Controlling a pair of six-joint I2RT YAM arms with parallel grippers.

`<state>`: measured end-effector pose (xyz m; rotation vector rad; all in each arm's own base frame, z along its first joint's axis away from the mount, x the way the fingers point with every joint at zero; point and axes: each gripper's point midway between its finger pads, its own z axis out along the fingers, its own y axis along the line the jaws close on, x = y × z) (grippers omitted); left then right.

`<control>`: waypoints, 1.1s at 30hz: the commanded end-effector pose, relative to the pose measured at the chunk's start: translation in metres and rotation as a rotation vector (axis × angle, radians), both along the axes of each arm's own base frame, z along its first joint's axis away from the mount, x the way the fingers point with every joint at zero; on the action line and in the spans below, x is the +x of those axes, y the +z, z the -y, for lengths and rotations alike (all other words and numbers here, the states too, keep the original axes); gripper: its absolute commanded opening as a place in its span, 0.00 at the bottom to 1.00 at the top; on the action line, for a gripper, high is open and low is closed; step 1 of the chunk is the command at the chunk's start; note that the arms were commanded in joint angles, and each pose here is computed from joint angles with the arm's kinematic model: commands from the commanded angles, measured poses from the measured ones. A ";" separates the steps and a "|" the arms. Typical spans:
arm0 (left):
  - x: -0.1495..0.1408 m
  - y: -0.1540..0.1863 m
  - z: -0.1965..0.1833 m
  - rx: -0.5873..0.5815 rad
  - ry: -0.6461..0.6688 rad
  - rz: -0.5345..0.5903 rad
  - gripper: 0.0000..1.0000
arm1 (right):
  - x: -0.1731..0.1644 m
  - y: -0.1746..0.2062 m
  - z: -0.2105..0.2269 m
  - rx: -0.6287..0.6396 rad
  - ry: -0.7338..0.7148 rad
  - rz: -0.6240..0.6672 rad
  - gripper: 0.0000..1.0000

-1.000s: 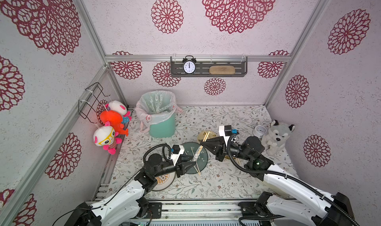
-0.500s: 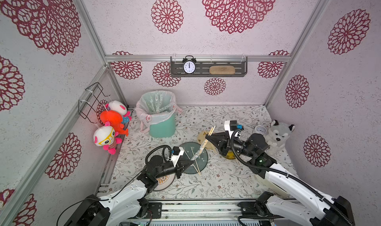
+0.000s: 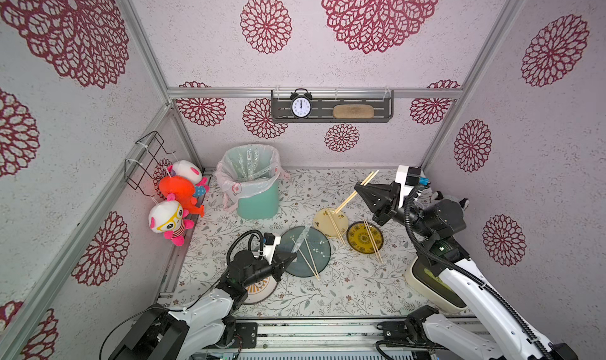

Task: Remove the packaging of disposable chopsticks
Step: Place the disposable chopsticks on the plate.

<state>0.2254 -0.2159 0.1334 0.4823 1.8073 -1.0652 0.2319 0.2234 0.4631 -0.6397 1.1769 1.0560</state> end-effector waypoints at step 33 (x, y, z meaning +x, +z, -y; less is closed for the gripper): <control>0.087 0.217 -0.147 -0.015 0.699 0.162 0.00 | -0.041 -0.299 -0.272 -0.952 0.244 -0.732 0.00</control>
